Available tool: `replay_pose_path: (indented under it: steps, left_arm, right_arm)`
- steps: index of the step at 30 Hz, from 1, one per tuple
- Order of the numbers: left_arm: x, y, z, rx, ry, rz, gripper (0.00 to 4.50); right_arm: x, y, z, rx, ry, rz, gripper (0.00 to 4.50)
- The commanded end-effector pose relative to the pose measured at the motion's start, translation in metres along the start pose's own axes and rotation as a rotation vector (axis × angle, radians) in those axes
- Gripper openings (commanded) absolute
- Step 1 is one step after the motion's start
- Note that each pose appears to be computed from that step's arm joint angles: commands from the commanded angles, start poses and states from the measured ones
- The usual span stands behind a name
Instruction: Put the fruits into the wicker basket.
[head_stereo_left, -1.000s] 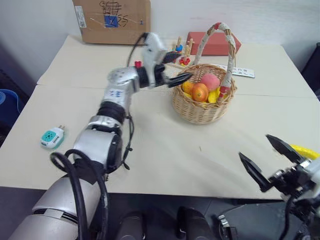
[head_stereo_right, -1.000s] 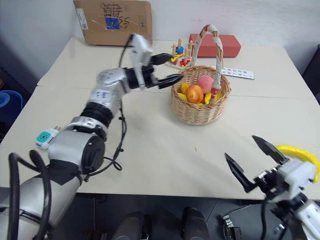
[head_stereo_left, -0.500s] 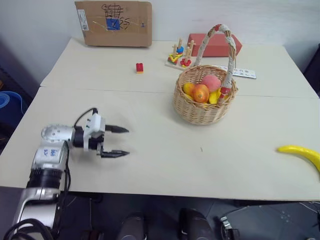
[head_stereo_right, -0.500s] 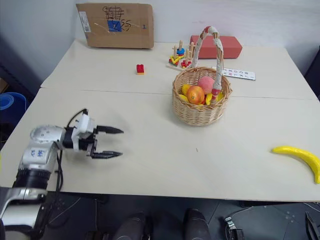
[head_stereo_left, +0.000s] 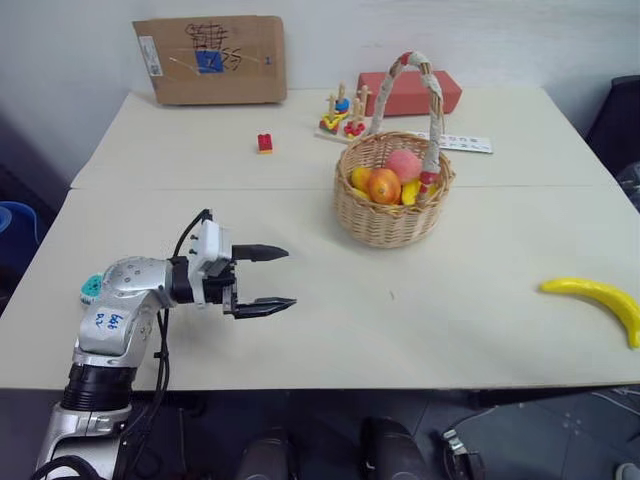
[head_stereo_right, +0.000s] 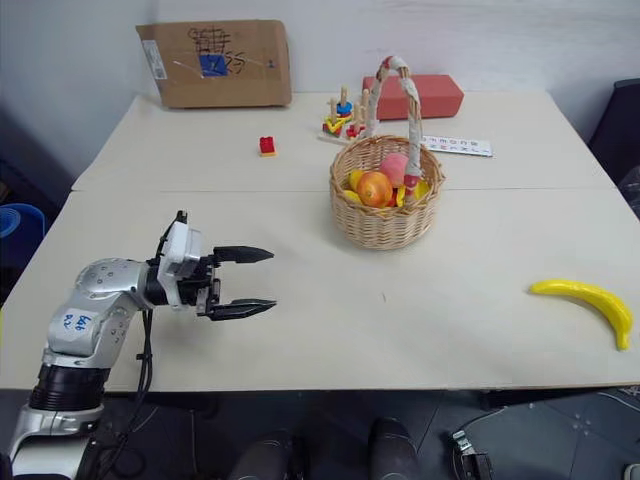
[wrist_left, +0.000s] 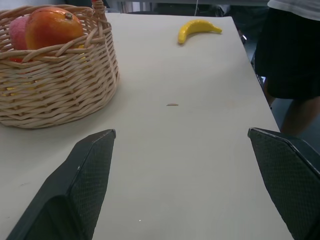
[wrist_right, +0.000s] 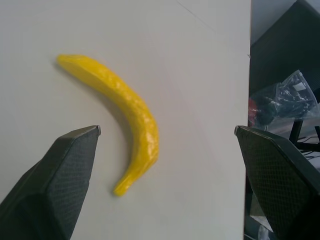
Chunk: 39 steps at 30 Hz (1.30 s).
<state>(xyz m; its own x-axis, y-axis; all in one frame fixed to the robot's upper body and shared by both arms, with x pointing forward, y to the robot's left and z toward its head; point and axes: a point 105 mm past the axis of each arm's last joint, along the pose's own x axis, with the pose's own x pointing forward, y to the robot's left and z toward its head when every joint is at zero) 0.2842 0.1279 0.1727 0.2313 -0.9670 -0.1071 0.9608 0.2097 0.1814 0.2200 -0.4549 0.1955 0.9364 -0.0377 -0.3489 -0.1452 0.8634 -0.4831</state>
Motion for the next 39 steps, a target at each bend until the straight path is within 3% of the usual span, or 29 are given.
replay_pose_path:
  steps: [1, 6, 13, 16, 24, 25, 27, 31, 36, 39]
  left_arm:
    - [0.005, -0.010, 0.010, 0.011, -0.034, -0.007, 4.46]
    - [0.005, -0.014, 0.017, 0.006, -0.036, 0.000, 4.46]
    - [-0.004, -0.015, 0.018, -0.007, -0.018, 0.041, 4.46]
    - [-0.005, -0.015, 0.020, -0.003, -0.015, 0.045, 4.50]
    - [-0.007, -0.009, 0.023, 0.007, -0.023, 0.085, 4.50]
    - [-0.007, -0.008, 0.023, 0.006, -0.028, 0.092, 4.50]
    - [-0.007, -0.007, 0.024, 0.003, -0.043, 0.106, 4.50]
    - [-0.010, -0.001, 0.027, -0.011, -0.095, 0.171, 4.50]
    - [-0.016, 0.009, 0.032, -0.042, -0.169, 0.264, 4.50]
    - [-0.015, 0.011, 0.032, -0.038, -0.168, 0.273, 4.50]
  right_arm:
    - [0.033, -0.007, -0.028, 0.067, 0.260, 0.022, 4.50]
    - [0.062, 0.000, -0.027, 0.161, 0.373, 0.103, 4.50]
    - [0.075, 0.013, -0.026, 0.180, 0.455, 0.189, 4.50]
    - [0.078, 0.025, -0.026, 0.212, 0.466, 0.270, 3.90]
    - [0.088, 0.037, -0.005, 0.227, 0.357, 0.368, 1.10]
    - [0.087, 0.037, -0.002, 0.221, 0.343, 0.373, 0.85]
    - [0.085, 0.036, 0.005, 0.212, 0.310, 0.395, 0.80]
    - [0.077, 0.054, 0.053, 0.232, 0.158, 0.598, 0.80]
    - [0.047, 0.145, 0.139, 0.310, -0.093, 0.915, 0.80]
    - [0.035, 0.182, 0.177, 0.316, -0.214, 0.946, 0.80]
